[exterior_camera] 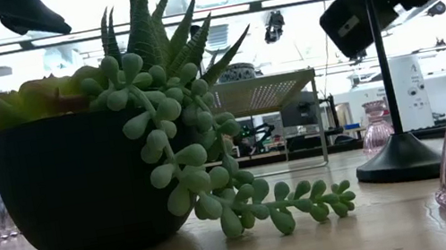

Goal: Pick & Place candle stick holders
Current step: Put the right black candle holder on the shelf aligned with the other black candle holder

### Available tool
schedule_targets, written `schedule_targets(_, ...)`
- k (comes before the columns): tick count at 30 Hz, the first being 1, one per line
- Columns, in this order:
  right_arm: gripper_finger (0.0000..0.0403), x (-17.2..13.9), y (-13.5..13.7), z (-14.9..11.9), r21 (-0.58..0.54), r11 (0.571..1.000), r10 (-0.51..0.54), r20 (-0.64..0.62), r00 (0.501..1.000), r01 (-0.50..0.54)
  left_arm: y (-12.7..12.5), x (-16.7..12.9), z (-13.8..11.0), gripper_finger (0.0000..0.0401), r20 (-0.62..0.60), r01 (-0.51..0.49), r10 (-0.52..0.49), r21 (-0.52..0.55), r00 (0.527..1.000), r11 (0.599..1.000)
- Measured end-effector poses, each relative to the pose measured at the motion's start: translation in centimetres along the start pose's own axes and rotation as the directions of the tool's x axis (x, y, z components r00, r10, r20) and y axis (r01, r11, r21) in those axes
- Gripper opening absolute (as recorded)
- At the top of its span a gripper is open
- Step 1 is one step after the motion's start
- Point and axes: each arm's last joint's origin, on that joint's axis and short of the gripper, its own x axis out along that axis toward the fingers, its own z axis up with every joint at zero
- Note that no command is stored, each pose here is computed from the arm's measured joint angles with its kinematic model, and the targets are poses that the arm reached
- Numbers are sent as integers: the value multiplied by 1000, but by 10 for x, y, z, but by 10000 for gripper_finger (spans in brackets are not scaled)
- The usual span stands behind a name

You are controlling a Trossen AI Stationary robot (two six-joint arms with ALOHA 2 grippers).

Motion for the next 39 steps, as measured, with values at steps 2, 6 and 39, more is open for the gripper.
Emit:
schedule_targets(2, 116, 2, 0, 3, -1, 1000, 2, 6, 1000, -2, 0, 0, 0, 184, -1, 0, 0, 0, 1000, 1000)
schedule_targets(6, 75, 7, 1, 11, -5, 1000, 4, 21, 1000, -4, 0, 0, 0, 184, -1, 0, 0, 0, 1000, 1000)
schedule_targets(39, 10, 63, -4, 221, 64, 976, -214, 155, 964, 207, -1, 1, 0, 184, -2, 0, 0, 2, 1000, 1000)
